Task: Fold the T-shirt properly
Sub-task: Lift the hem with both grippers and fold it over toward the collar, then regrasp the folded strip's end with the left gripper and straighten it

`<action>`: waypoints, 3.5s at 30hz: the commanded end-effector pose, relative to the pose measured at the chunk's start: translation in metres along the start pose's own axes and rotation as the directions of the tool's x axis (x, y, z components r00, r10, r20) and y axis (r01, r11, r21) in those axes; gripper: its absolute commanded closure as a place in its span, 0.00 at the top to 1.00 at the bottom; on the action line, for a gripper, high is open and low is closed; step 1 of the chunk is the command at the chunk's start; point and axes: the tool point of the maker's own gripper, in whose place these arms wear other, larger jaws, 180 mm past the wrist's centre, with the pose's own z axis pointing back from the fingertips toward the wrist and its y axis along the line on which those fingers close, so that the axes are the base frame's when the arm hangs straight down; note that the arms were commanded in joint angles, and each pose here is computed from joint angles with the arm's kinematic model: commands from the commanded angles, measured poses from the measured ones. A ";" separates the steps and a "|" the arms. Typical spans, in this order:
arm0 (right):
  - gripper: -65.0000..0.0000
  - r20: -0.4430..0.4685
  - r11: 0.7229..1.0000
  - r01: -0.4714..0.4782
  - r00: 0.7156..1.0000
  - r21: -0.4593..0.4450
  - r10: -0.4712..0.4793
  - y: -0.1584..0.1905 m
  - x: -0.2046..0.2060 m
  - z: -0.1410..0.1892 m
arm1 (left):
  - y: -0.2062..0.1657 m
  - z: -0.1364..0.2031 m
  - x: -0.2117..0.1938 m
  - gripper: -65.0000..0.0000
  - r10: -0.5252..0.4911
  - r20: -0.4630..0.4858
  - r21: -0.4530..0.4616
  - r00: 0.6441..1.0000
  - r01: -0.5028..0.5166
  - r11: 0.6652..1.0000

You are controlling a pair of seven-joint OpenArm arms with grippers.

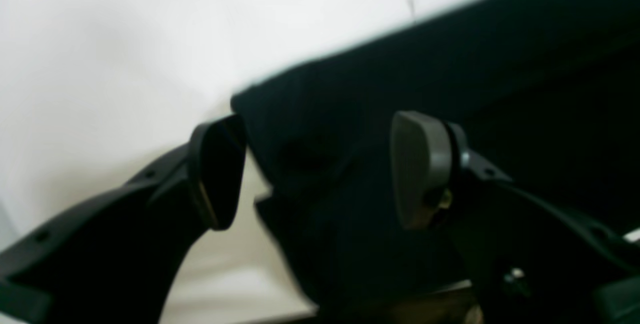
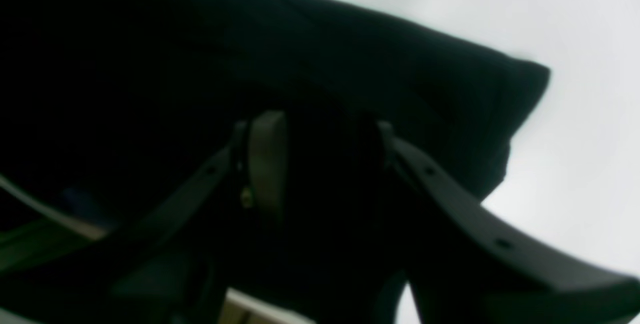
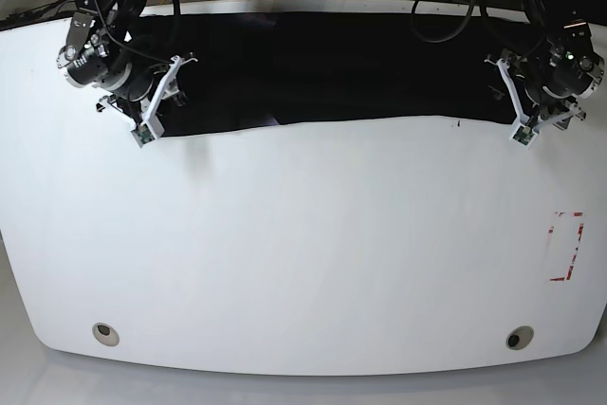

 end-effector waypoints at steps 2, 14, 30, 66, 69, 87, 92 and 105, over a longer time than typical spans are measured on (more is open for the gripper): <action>0.32 -0.021 1.000 0.015 1.000 -0.012 -0.015 -0.002 -0.009 -0.014 | 0.004 -0.011 -0.019 0.60 0.008 -0.075 0.003 0.997 -0.008 1.000; 0.32 -0.014 0.995 0.094 0.995 -0.016 -0.094 -0.024 -0.017 -0.057 | 0.018 -0.059 0.015 0.56 0.065 -0.013 -0.076 0.998 -0.066 0.995; 0.32 0.019 0.996 0.093 0.996 -0.013 -0.093 -0.025 -0.004 -0.058 | 0.082 -0.010 0.090 0.56 0.018 0.146 0.099 0.989 -0.033 0.995; 0.31 0.024 0.995 0.097 0.995 -0.008 -0.097 -0.024 -0.002 -0.060 | 0.082 -0.061 0.119 0.00 0.155 0.237 -0.073 0.959 -0.141 0.987; 0.31 0.024 0.995 0.097 0.995 -0.008 -0.097 -0.024 -0.002 -0.060 | 0.080 -0.044 0.122 0.00 0.097 0.276 -0.026 0.956 -0.094 0.995; 0.32 0.005 0.993 0.116 0.993 0.008 -0.116 -0.022 -0.009 -0.065 | 0.031 -0.033 0.037 0.25 -0.029 0.141 -0.009 0.990 0.031 0.999; 0.32 -0.007 0.991 0.130 0.992 0.018 -0.130 -0.021 -0.012 -0.070 | 0.051 -0.031 0.023 0.59 0.047 0.132 0.017 0.990 -0.050 0.999; 0.32 0.001 0.992 0.128 0.992 0.017 -0.128 -0.024 -0.007 -0.070 | 0.092 0.007 0.005 0.67 0.305 0.177 -0.090 0.936 -0.293 0.952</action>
